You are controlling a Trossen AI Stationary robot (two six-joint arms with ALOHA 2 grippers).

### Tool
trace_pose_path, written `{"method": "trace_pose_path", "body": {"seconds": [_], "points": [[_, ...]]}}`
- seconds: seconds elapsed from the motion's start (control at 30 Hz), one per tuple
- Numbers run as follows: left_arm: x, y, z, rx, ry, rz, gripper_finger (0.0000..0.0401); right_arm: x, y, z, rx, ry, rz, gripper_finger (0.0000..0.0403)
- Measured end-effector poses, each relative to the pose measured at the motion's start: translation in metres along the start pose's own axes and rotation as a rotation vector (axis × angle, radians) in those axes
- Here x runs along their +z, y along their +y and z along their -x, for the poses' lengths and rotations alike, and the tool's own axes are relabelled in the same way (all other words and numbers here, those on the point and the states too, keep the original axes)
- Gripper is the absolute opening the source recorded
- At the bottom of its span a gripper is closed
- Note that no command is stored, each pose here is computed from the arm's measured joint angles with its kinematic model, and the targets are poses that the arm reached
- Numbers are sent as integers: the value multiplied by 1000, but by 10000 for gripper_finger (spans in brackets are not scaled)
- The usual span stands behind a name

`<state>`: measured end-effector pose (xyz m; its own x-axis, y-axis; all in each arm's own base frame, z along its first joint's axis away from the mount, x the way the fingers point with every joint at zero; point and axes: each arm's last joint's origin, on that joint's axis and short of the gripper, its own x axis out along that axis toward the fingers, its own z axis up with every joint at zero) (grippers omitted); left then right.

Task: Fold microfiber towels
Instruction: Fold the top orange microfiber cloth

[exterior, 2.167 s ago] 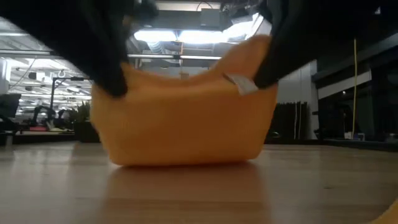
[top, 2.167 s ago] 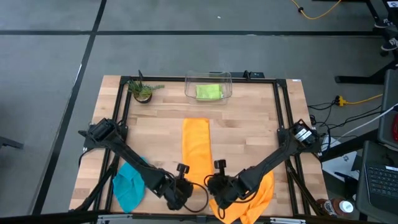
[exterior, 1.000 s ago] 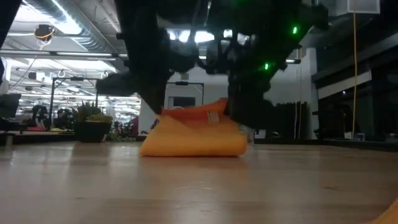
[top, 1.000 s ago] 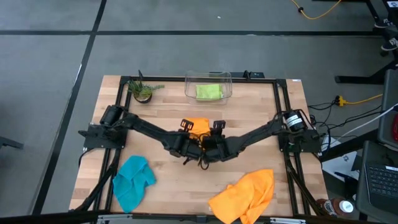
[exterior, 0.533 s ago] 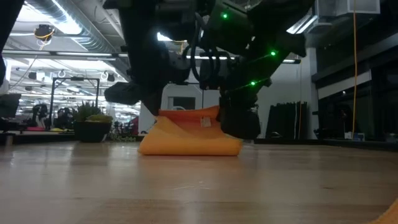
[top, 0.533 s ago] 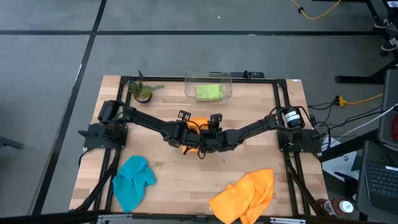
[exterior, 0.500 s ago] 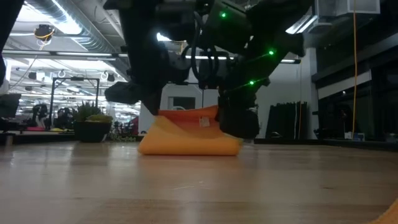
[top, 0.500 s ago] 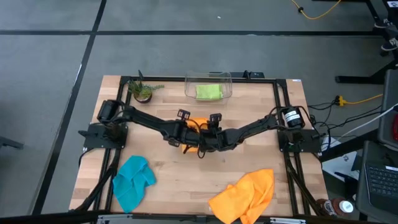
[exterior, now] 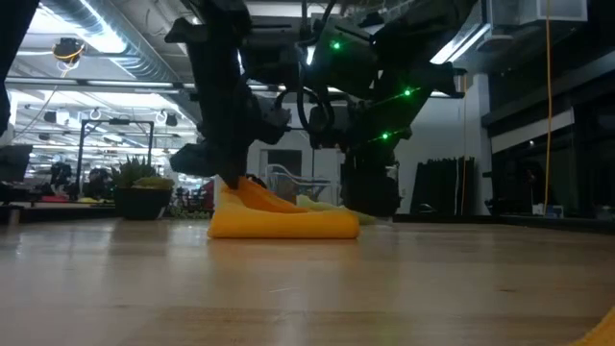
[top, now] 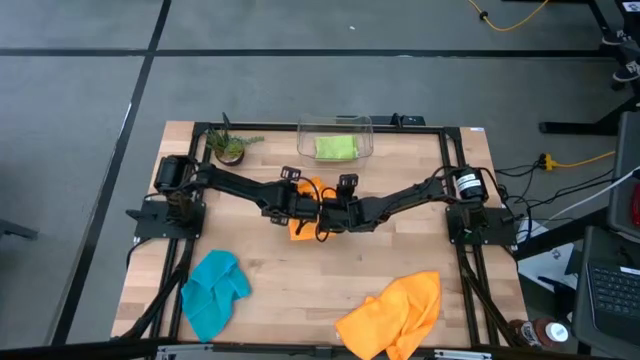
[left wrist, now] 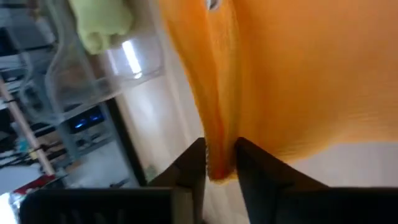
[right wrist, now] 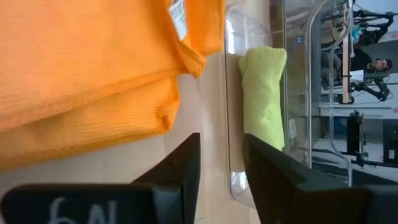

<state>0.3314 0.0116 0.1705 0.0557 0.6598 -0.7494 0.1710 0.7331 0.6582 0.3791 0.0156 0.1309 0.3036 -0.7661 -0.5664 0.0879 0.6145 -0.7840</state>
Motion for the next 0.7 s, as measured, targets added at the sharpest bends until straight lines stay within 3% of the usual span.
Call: {"method": "trace_pose_path", "body": {"seconds": [0.17, 0.3, 0.4, 0.5, 0.57, 0.7], "points": [[2, 3, 3, 75, 2, 15, 126, 0, -1, 1, 9, 2, -30, 130], [2, 11, 14, 104, -12, 75, 154, 0, -9, 11, 169, -20, -133, 129], [-1, 20, 28, 125, -35, 165, 167, 0, -22, 24, 283, -35, -195, 125], [-12, 32, 54, 112, -52, 307, 168, -3, -39, 38, 322, -44, -238, 122], [-22, 38, 69, 32, -69, 449, 166, -4, -51, 44, 363, -59, -285, 121], [-38, 43, 90, -282, -132, 705, 166, -8, -75, 36, 590, -57, -405, 121]]}}
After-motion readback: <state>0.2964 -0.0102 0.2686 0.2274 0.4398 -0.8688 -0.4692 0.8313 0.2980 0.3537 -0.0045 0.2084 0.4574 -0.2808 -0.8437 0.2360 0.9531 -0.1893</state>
